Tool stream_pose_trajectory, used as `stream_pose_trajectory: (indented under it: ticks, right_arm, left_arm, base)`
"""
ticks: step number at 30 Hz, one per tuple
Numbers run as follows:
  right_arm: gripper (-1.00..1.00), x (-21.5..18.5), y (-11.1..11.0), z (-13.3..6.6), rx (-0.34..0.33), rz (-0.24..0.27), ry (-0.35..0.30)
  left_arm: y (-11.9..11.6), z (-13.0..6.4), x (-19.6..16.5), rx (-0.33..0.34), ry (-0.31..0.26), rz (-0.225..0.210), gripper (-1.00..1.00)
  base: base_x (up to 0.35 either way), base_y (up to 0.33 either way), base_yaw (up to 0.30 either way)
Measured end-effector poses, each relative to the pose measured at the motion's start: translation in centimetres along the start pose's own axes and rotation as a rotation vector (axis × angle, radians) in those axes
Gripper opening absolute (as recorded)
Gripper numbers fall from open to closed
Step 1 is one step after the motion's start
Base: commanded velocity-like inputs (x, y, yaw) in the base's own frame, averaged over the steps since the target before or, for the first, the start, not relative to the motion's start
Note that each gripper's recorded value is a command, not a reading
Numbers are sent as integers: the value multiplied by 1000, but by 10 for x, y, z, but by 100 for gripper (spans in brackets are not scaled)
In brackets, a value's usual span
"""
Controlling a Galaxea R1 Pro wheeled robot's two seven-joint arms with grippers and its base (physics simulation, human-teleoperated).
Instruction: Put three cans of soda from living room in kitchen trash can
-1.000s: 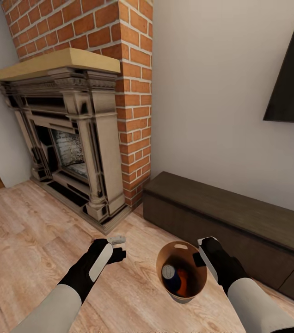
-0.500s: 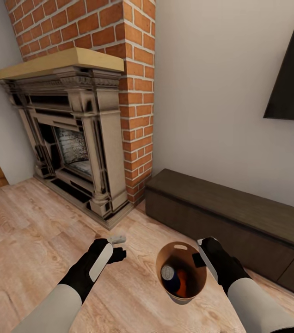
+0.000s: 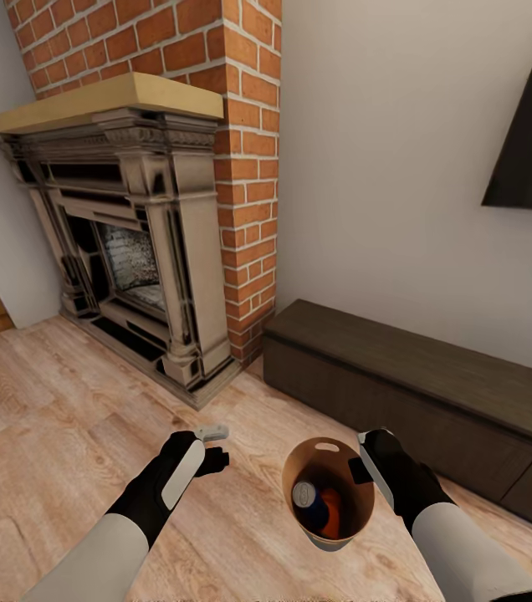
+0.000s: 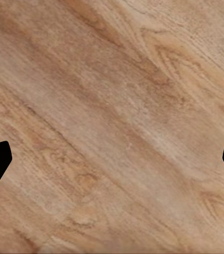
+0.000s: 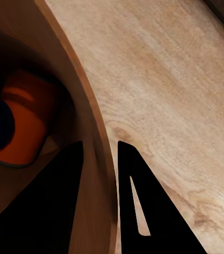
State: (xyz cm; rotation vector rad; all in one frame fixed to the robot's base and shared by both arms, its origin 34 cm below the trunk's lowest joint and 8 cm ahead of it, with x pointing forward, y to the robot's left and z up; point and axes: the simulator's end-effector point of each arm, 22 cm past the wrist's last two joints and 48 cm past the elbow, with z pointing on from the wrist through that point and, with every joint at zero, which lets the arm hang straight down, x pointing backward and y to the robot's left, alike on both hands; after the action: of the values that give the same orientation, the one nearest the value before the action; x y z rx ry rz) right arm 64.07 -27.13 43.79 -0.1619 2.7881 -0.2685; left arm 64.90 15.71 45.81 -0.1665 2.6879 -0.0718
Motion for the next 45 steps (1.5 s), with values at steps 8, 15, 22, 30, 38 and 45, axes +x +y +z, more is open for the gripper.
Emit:
stream_pose_trajectory:
  ticks: [8, 15, 22, 30, 38, 45]
  right_arm:
    - [-100, 4, 1, 6, 0, -5, 13]
    - [-100, 8, 3, 11, -1, -9, 23]
    - [-100, 11, 5, 15, -1, -16, 34]
    - [-100, 15, 8, 21, -2, -22, 46]
    - [-100, 20, 12, 26, -4, -26, 58]
    - [-100, 22, 10, 29, 6, -34, 65]
  left_arm:
    - [1, 6, 5, -2, 13, 0, 100]
    - [1, 10, 9, -3, 24, -1, 100]
    - [2, 15, 13, -4, 36, -2, 100]
    - [3, 21, 17, -6, 46, -2, 100]
    - [3, 26, 22, -7, 59, -3, 100]
    - [4, 29, 25, -8, 67, -2, 100]
  base:
    - [0, 0, 0]
    - [0, 0, 0]
    - [0, 0, 0]
    - [0, 0, 0]
    - [0, 0, 0]
    - [-48, 73, 0]
